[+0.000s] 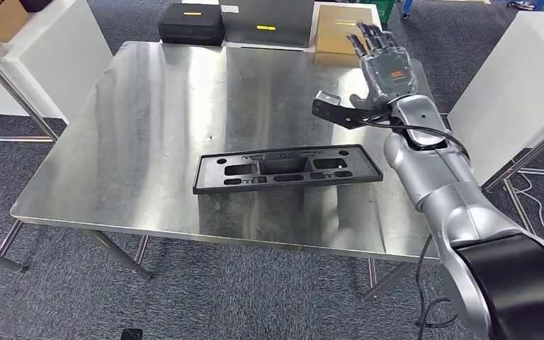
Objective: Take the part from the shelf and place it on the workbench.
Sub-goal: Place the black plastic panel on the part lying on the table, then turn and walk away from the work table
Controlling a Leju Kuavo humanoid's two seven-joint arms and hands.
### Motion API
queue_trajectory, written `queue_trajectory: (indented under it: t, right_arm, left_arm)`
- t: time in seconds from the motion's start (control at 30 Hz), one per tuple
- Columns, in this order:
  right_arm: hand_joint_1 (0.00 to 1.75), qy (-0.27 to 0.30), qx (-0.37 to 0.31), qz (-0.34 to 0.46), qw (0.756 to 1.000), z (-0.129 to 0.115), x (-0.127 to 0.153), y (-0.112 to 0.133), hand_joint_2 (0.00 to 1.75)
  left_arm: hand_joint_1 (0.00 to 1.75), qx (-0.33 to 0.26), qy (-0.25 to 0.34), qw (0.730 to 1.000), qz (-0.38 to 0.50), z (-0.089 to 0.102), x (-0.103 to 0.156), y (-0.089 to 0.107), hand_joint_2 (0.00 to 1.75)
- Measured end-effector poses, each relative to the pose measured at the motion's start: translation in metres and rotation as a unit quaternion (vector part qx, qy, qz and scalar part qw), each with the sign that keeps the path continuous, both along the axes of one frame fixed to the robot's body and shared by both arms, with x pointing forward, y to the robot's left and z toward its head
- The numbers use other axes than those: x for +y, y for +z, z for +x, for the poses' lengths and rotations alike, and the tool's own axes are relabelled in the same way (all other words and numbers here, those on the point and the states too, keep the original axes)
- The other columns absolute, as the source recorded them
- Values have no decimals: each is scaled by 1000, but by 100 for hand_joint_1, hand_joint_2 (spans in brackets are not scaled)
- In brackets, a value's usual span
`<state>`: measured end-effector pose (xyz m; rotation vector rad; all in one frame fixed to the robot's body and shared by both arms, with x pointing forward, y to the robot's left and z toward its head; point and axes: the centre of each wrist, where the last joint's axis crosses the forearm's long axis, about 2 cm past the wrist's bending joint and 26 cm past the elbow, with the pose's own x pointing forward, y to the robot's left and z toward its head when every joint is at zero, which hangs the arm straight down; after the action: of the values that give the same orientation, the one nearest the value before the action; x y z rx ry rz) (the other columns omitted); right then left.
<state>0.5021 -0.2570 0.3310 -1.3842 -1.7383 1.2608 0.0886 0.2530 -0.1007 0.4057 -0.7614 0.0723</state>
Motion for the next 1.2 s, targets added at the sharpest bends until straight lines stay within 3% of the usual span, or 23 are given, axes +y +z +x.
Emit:
queue_trajectory:
  t: [0.4,1.2]
  right_arm:
    - [0,-2,9,-5,1000,1,-11,6,175]
    - [0,-30,18,-2,999,-1,-43,-9,175]
  left_arm:
    - [0,23,2,997,-68,1,-1,-1,0]
    - [0,33,-13,996,-77,5,-5,0,0]
